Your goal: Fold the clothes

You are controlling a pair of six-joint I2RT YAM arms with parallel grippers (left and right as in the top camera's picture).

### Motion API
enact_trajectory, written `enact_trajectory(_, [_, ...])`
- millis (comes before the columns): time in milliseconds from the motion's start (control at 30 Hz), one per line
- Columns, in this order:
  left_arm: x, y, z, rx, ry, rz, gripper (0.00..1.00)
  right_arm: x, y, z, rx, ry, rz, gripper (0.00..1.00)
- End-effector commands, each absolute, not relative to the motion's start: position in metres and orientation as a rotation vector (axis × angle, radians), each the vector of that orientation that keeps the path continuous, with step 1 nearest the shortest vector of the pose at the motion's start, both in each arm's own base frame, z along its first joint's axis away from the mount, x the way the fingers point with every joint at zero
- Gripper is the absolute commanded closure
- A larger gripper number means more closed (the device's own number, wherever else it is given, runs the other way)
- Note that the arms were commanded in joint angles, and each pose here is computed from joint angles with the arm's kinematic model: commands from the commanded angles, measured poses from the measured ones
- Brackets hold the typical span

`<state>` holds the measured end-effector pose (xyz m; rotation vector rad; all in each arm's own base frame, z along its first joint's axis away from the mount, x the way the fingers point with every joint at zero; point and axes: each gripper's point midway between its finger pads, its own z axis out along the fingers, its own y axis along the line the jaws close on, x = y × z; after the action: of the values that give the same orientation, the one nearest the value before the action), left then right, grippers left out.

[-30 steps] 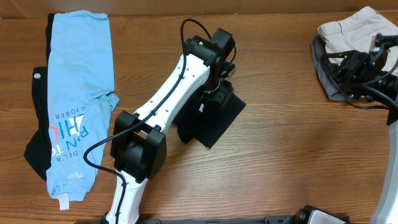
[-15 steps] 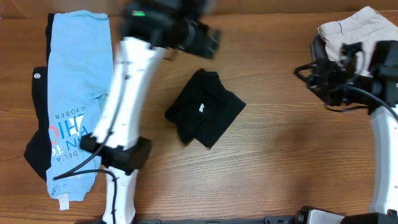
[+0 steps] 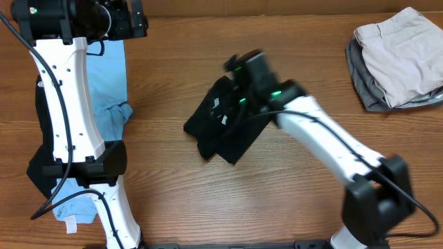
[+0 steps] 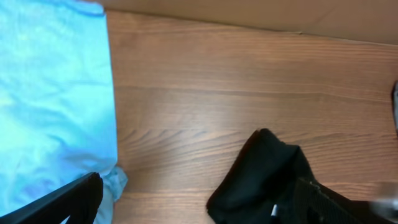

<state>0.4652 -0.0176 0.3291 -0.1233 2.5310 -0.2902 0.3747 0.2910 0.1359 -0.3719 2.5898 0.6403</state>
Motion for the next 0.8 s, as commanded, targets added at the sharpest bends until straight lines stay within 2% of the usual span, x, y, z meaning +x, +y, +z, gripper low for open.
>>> enact_trajectory(0, [0.465,-0.011,0.32,-0.142,2.563,-0.276,0.0,0.389,0.279,0.114,-0.284,2.574,0.346,0.0])
enact_trajectory(100, [0.465,-0.011,0.314,-0.131,2.583,-0.266,0.0,0.393,0.265,0.103,-0.203,2.579,0.21,0.0])
enact_trajectory(367, [0.465,-0.011,0.301,-0.136,2.625,-0.261,0.0,0.394,0.177,0.061,0.19,2.734,-0.084,0.0])
enact_trajectory(600, [0.464,-0.013,0.297,-0.132,2.638,-0.263,0.0,0.381,0.145,0.046,0.314,2.888,-0.039,0.0])
enact_trajectory(767, [0.464,-0.016,0.297,-0.124,2.64,-0.264,0.0,0.354,0.148,0.043,0.36,3.039,0.097,0.0])
